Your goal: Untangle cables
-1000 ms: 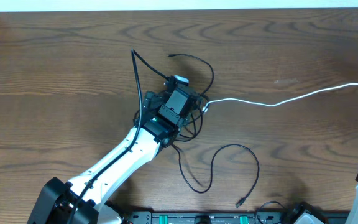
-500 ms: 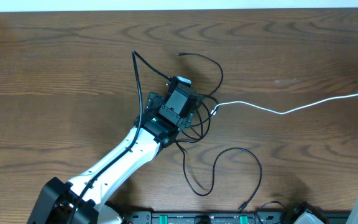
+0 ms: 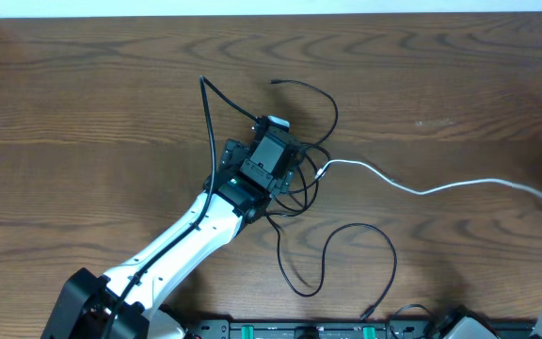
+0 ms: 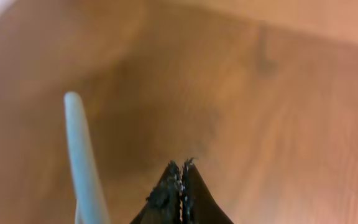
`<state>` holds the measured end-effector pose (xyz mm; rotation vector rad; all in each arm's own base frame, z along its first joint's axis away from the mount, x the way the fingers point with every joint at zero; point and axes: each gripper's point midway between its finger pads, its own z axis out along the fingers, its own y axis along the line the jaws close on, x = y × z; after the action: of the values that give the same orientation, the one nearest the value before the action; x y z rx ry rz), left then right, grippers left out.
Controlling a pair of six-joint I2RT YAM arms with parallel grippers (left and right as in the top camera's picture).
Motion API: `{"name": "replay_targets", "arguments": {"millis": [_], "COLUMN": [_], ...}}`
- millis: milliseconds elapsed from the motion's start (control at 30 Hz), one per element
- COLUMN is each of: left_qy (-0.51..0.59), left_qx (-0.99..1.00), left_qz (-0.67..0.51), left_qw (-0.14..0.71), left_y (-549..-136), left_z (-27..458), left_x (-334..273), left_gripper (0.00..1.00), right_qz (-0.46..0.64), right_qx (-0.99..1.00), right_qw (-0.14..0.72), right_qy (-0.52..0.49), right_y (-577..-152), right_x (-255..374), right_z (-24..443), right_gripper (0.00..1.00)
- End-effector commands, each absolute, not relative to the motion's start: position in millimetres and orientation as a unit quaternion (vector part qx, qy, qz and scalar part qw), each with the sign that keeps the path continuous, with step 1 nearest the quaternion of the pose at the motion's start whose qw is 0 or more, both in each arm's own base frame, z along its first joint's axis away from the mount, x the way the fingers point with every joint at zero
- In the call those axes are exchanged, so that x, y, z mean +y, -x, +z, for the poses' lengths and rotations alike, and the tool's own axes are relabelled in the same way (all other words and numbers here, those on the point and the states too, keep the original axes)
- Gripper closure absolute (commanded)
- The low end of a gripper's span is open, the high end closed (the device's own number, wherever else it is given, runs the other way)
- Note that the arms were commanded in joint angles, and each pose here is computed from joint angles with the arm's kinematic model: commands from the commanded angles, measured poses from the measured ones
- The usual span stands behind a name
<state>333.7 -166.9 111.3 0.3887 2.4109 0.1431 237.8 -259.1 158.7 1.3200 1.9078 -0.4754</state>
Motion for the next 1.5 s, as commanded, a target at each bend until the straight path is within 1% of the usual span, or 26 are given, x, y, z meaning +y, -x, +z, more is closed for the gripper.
{"name": "replay_targets", "arguments": {"millis": [0, 100, 300, 567, 733, 933, 1200, 1233, 1367, 1400, 1433, 1467], "left_qy": [-0.130, -0.116, -0.122, -0.090, -0.103, -0.119, -0.119, -0.119, -0.119, -0.119, -0.119, -0.119], "left_qx": [0.929, 0.930, 0.933, 0.934, 0.938, 0.942, 0.943, 0.943, 0.943, 0.943, 0.943, 0.943], "left_qz": [0.049, 0.044, 0.022, 0.000, -0.031, -0.070, -0.069, -0.069, -0.069, -0.069, -0.069, -0.069], "left_qw": [0.344, 0.345, 0.338, 0.344, 0.330, 0.305, 0.303, 0.303, 0.303, 0.303, 0.303, 0.303], "left_y": [-337.2, -337.2, -334.7, -337.0, -331.5, -321.6, -320.9, -321.0, -321.0, -321.0, -321.0, -321.0], "left_z": [113.2, 113.2, 111.4, 113.5, 110.2, 105.7, 104.9, 104.9, 105.0, 105.0, 105.0, 104.9], "left_x": [-167.2, -167.3, -175.0, -179.3, -189.9, -203.1, -202.6, -202.5, -202.6, -202.6, -202.6, -202.5], "left_gripper": [0.09, 0.09, 0.09, 0.09, 0.09, 0.09, 0.09, 0.09, 0.09, 0.09, 0.09, 0.09], "right_qz": [-0.218, -0.214, -0.205, -0.143, -0.135, -0.110, -0.109, -0.109, -0.098, -0.092, -0.086, -0.079], "right_qx": [0.713, 0.724, 0.752, 0.815, 0.837, 0.837, 0.837, 0.838, 0.842, 0.844, 0.845, 0.847], "right_qw": [0.348, 0.314, 0.259, 0.206, 0.206, 0.204, 0.236, 0.242, 0.242, 0.242, 0.241, 0.241], "right_qy": [-0.569, -0.575, -0.570, -0.522, -0.488, -0.496, -0.482, -0.476, -0.472, -0.470, -0.468, -0.467], "right_y": [-216.5, -208.9, -199.7, -210.1, -219.7, -221.9, -236.8, -239.7, -242.3, -243.3, -244.3, -245.6], "right_x": [-267.7, -260.9, -244.5, -193.4, -170.2, -147.7, -147.5, -148.5, -145.1, -143.3, -141.5, -139.0], "right_z": [152.5, 137.7, 116.5, 90.8, 71.5, 50.5, 52.8, 54.3, 53.6, 53.2, 52.8, 52.2], "right_gripper": [0.99, 0.99, 0.99, 0.99, 0.99, 0.99, 0.99, 0.96, 0.66, 0.51, 0.33, 0.25]}}
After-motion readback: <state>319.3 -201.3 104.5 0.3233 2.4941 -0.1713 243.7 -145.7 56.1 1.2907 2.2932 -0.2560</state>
